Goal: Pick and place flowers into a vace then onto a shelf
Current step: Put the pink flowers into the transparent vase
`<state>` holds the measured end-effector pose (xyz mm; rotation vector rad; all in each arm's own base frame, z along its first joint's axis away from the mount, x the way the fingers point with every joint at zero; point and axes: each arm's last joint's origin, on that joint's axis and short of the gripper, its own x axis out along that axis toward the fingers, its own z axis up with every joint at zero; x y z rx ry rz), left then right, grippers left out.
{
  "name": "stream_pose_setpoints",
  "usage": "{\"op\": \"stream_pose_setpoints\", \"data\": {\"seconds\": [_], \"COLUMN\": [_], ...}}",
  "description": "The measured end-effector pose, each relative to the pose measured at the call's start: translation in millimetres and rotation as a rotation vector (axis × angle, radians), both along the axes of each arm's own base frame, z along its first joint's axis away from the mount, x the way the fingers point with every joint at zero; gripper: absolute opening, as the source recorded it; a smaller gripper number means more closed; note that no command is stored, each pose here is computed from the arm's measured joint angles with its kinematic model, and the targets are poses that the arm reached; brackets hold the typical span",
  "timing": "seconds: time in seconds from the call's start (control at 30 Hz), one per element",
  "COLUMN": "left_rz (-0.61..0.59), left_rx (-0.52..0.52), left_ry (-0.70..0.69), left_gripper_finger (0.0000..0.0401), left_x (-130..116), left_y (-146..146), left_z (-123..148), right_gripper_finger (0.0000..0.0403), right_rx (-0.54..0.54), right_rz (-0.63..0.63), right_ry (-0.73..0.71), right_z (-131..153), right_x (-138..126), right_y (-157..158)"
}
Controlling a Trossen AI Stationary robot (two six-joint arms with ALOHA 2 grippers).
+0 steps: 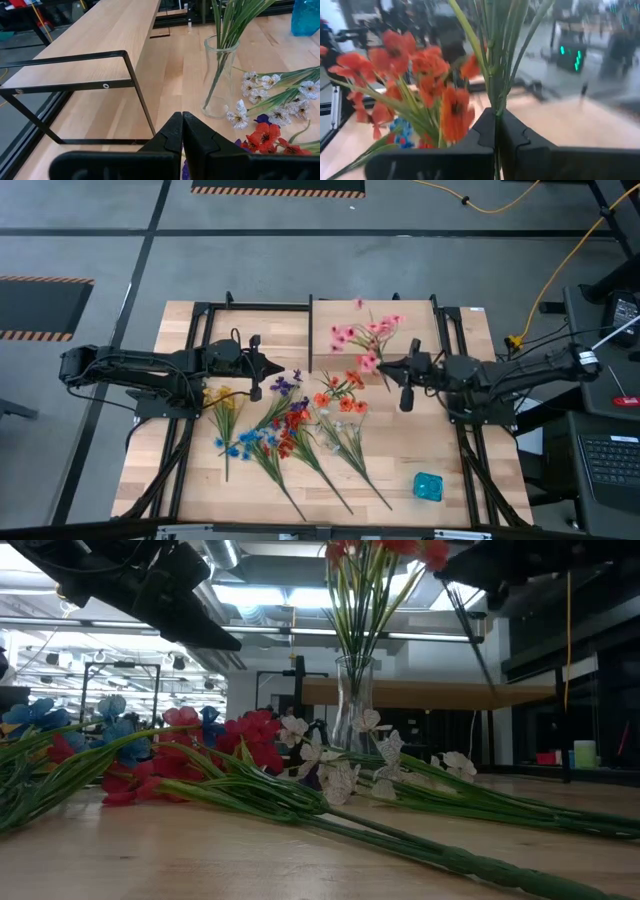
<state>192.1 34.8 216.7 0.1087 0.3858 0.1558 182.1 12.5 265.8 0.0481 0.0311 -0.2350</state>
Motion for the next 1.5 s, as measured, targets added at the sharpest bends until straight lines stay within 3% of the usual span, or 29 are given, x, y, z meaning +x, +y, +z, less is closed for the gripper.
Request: {"op": "stream_pose_setpoints", "data": {"seconds": [0.1, 0.33, 0.5, 0.73, 0.93, 1.5], "left_rz": [0.001, 0.001, 0.001, 0.001, 0.000, 0.001], "left_rx": [-0.002, -0.002, -0.001, 0.001, 0.014, 0.021], "left_ry": [-0.001, -0.002, -0.002, -0.005, -0.069, -0.120], "left_gripper_finger": [0.0008, 0.0004, 0.0006, 0.0007, 0.0008, 0.0004], "left_x": [0.0, 0.0, 0.1, 0.2, 2.2, 3.5], "left_y": [0.0, 0.1, 0.1, 0.1, 0.5, 0.7], "left_z": [0.0, 0.1, 0.2, 0.4, 6.3, 11.1], "right_gripper_finger": [0.0000, 0.0001, 0.0002, 0.0002, 0.0004, 0.0004], "right_rx": [-0.054, -0.071, -0.096, -0.095, -0.145, -0.078], "right_rz": [0.018, 0.149, 0.129, 0.207, 0.385, 0.432], "right_ry": [-0.037, -0.127, -0.155, -0.272, -0.404, -0.477], "right_z": [3.6, 9.2, 5.6, -0.4, 5.0, -7.7], "right_x": [1.3, 8.1, 20.6, 41.3, 44.7, 64.2], "right_y": [-7.1, -20.8, -30.9, -45.7, -46.6, -49.8]}}
